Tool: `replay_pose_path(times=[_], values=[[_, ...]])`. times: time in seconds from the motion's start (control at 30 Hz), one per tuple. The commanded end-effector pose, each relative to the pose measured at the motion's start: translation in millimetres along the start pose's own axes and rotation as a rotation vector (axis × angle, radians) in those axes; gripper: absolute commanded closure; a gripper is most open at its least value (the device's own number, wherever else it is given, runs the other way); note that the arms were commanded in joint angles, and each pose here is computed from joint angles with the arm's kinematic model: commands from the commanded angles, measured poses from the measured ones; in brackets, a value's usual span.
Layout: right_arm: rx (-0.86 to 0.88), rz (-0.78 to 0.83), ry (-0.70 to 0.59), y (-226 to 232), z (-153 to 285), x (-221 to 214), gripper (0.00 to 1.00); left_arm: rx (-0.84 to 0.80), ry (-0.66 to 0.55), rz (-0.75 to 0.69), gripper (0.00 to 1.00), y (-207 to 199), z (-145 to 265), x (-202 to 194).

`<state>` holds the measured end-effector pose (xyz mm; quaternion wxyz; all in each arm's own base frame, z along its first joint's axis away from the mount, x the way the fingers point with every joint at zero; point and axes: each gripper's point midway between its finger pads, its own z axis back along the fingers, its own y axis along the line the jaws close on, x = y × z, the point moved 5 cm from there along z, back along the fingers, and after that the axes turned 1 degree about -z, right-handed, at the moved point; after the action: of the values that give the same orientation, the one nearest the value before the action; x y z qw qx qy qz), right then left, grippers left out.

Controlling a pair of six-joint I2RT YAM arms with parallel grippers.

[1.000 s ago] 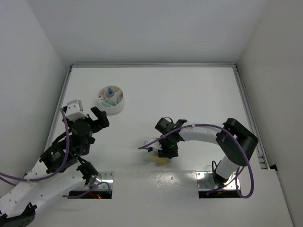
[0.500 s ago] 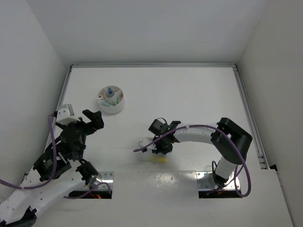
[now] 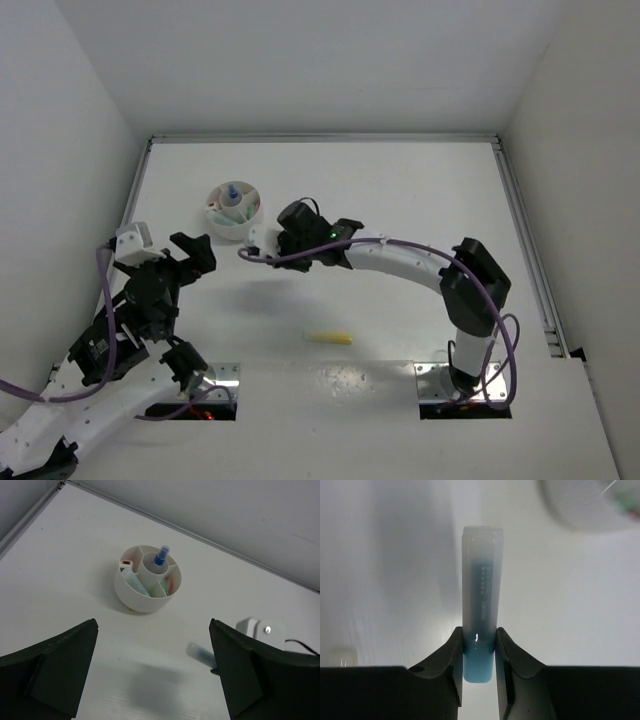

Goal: Sort the stationery into containers
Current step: Pick up the pen from the center of the board, then place the pen in the storage box.

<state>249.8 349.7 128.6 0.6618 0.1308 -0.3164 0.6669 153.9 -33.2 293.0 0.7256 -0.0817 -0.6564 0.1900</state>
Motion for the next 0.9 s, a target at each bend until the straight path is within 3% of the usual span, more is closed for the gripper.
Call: replay_pose_path(times=[0.0,0.37,0.47,0.67,0.87], values=[[-0.113,-0.128,-0.227,-37.0,2.1,69.5,1.00,0.034,-0.052,0.043,0.00,6.3,1.5,9.8],[-0.260,-0.307,-0.549,-99.7,-42.1,151.1,1.00,0.098,-0.107,0.118,0.00,26.9,10.7,17.7],[-0.231,-0.324,-0.553,-108.9,-67.8,146.7,1.00,0.109,-0.130,0.158,0.00,33.1,14.4,21.5],[-0.270,-0.314,-0.635,-138.5,-79.1,167.9,1.00,0.120,-0.137,0.158,0.00,36.5,15.6,22.1],[-0.309,-0.289,-0.619,-153.4,-96.3,153.9,1.00,0.120,-0.137,0.158,0.00,36.5,15.6,22.1]])
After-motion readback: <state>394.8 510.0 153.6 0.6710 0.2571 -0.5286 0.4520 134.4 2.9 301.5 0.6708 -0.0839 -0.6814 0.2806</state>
